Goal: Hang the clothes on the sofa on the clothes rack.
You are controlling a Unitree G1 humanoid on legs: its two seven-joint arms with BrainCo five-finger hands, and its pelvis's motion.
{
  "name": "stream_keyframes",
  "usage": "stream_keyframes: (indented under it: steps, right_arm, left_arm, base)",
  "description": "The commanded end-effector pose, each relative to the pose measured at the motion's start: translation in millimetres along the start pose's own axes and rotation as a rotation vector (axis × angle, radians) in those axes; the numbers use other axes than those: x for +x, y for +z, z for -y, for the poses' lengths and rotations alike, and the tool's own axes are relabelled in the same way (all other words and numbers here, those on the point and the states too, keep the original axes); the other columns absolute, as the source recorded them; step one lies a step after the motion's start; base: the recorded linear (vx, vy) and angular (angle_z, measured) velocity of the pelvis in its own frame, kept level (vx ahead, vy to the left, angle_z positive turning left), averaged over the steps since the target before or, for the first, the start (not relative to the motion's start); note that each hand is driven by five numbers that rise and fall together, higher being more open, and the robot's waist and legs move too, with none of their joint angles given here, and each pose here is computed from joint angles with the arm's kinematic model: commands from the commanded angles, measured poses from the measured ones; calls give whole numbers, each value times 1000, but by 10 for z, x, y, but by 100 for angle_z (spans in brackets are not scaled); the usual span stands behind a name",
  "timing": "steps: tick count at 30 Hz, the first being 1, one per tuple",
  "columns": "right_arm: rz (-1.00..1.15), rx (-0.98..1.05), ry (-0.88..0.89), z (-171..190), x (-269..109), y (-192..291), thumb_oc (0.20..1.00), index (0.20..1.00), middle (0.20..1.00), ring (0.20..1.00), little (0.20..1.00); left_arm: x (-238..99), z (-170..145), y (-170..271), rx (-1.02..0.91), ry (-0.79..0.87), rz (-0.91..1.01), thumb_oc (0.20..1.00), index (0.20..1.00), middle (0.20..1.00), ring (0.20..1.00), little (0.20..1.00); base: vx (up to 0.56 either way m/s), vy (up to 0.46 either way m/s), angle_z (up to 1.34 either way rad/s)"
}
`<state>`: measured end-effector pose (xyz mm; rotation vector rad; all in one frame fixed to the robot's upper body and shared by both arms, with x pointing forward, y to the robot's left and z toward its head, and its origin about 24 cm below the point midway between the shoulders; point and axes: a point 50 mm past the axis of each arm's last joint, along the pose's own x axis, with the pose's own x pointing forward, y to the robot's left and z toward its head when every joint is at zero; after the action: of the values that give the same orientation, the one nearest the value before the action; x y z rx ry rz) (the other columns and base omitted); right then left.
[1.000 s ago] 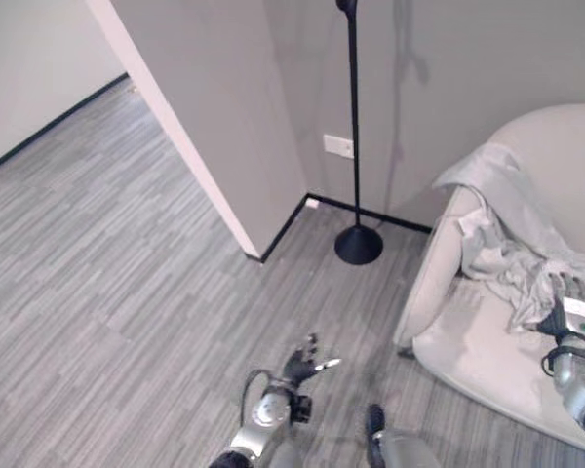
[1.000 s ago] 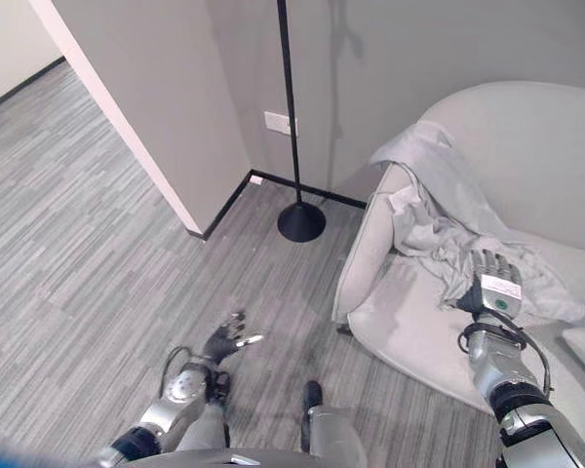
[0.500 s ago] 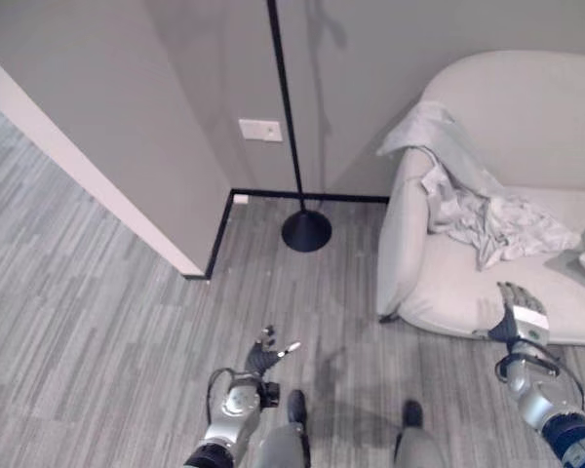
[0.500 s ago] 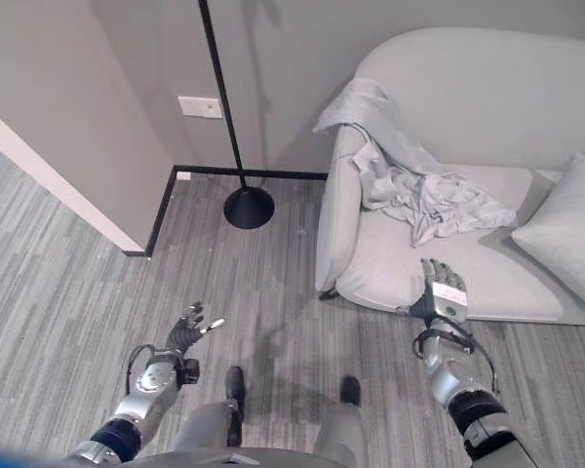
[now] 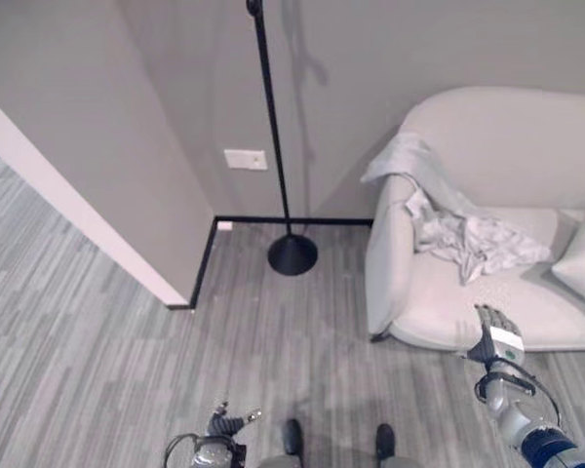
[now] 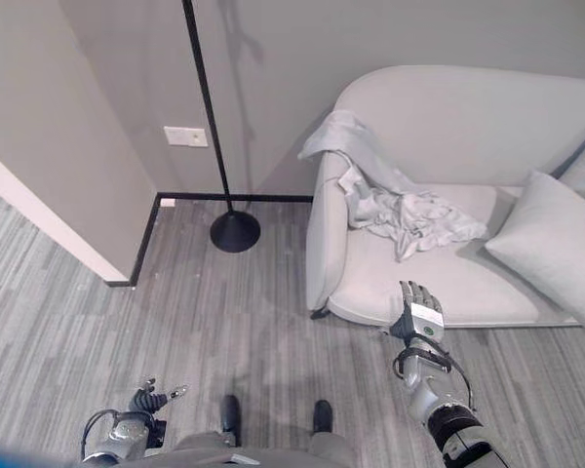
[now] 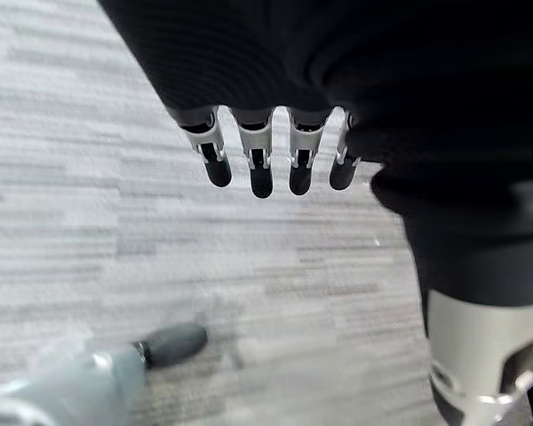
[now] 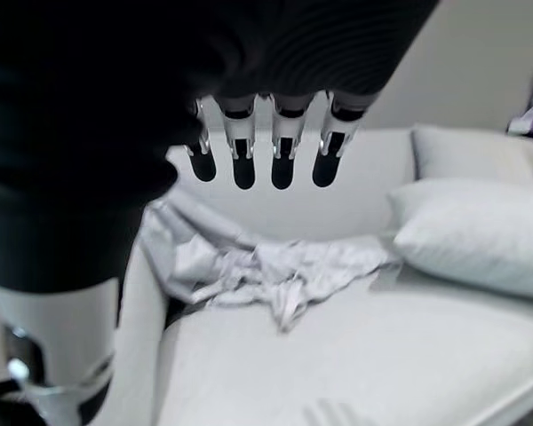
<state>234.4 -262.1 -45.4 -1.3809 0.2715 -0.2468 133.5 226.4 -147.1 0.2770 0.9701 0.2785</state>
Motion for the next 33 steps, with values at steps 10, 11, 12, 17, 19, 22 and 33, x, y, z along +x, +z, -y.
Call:
stream_keyframes:
  steps: [10, 11, 12, 17, 19, 22, 33]
  right_arm:
    - [97, -23, -160, 316, 177, 91, 1000, 1000, 1000, 1000, 1000]
    - [90, -14, -161, 307, 159, 84, 1000, 1000, 1000, 1000, 1000]
    - [85, -4, -163, 294, 136, 79, 1000, 1000, 1000, 1000, 1000]
    - [117, -17, -159, 250, 37, 78, 1000, 1000, 1000, 1000, 1000]
    - [129, -36, -158, 252, 22, 60, 1000, 1000, 1000, 1000, 1000]
    - [137, -73, -171, 290, 28, 20, 1000, 1000, 1000, 1000, 1000]
    - [134, -95, -186, 298, 67, 59, 1000, 1000, 1000, 1000, 1000]
  left_arm:
    - [-13, 272, 182, 64, -91, 69, 1000, 1000, 1000, 1000, 1000]
    - [-10, 275, 200, 56, -87, 73, 1000, 1000, 1000, 1000, 1000]
    - [-11, 281, 210, 54, -85, 77, 1000, 1000, 1000, 1000, 1000]
    - [-25, 326, 224, -28, -68, 73, 1000, 1000, 1000, 1000, 1000]
    - [-37, 378, 254, -36, -80, 85, 1000, 1000, 1000, 1000, 1000]
    - [-57, 439, 314, -68, -94, 110, 1000, 1000, 1000, 1000, 1000]
    - [-111, 479, 275, -393, -69, 72, 1000, 1000, 1000, 1000, 1000]
  base:
    - [96, -28, -3]
    - [78, -60, 1]
    - [125, -92, 2]
    - [159, -114, 1]
    - [146, -182, 13]
    - [156, -223, 31]
    - [190, 4, -1]
